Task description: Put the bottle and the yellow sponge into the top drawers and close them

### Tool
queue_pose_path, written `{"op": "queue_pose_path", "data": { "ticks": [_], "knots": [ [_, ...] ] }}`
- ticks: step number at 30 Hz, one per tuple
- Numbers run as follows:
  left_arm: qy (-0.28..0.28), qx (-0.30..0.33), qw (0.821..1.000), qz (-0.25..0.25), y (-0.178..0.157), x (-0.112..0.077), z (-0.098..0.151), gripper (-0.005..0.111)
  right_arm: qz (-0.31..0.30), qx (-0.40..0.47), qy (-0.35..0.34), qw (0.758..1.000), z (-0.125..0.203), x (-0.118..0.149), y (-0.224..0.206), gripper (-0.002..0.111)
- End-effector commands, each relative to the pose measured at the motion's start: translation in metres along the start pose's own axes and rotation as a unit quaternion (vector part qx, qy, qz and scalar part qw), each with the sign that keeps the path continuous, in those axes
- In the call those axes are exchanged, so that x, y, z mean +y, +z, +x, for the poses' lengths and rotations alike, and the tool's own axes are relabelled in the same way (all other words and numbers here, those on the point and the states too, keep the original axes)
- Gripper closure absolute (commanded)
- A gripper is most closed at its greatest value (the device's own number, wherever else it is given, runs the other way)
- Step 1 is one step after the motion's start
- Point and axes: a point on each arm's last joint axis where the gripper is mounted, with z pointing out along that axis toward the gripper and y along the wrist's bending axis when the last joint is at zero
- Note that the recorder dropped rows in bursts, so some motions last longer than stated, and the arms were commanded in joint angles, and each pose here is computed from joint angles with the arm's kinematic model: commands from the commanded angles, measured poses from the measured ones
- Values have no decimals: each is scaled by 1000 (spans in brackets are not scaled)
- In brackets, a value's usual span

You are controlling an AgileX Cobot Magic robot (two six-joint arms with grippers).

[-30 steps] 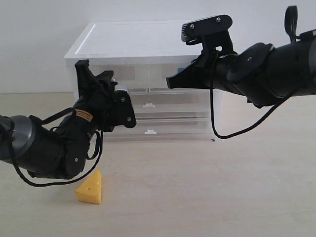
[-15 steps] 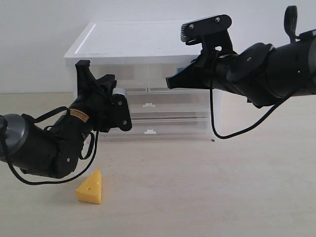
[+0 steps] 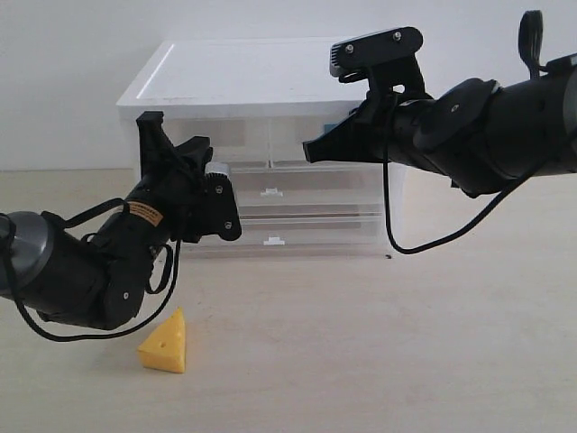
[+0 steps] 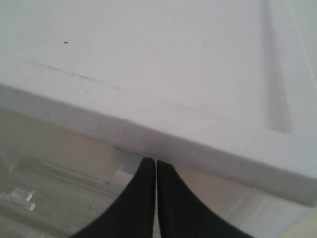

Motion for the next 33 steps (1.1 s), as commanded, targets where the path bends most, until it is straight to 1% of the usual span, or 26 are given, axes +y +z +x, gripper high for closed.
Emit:
{"op": "queue_pose_path", "data": {
  "ticks": [1,5,8,11,15,23,29,33],
  "knots": [
    [-17,29,999,-17,-4,2,2,103,36,-37,-5,999,-12,-9,-1,108],
    [-12,25,1000,7,-16,-8,1,103,38,-38,-5,999,-12,-10,-1,108],
    [-13,26,999,15,-20,-11,-1,103,38,-38,-5,999,-12,-10,-1,108],
    [-6,40,999,16,-22,-12,-4,103,37,-38,-5,999,-12,-10,-1,108],
    [-1,23,999,25,-28,-15,-16,103,37,-38,-5,999,-12,-10,-1,108],
    [-7,24,999,34,-35,-19,-27,103,35,-36,-5,999,-12,-9,-1,108],
    [-2,30,998,53,-45,-26,-24,103,35,-36,-5,999,-12,-9,-1,108],
    [-15,25,998,58,-51,-26,-28,103,34,-35,-5,999,-12,-9,-1,108]
  ]
}}
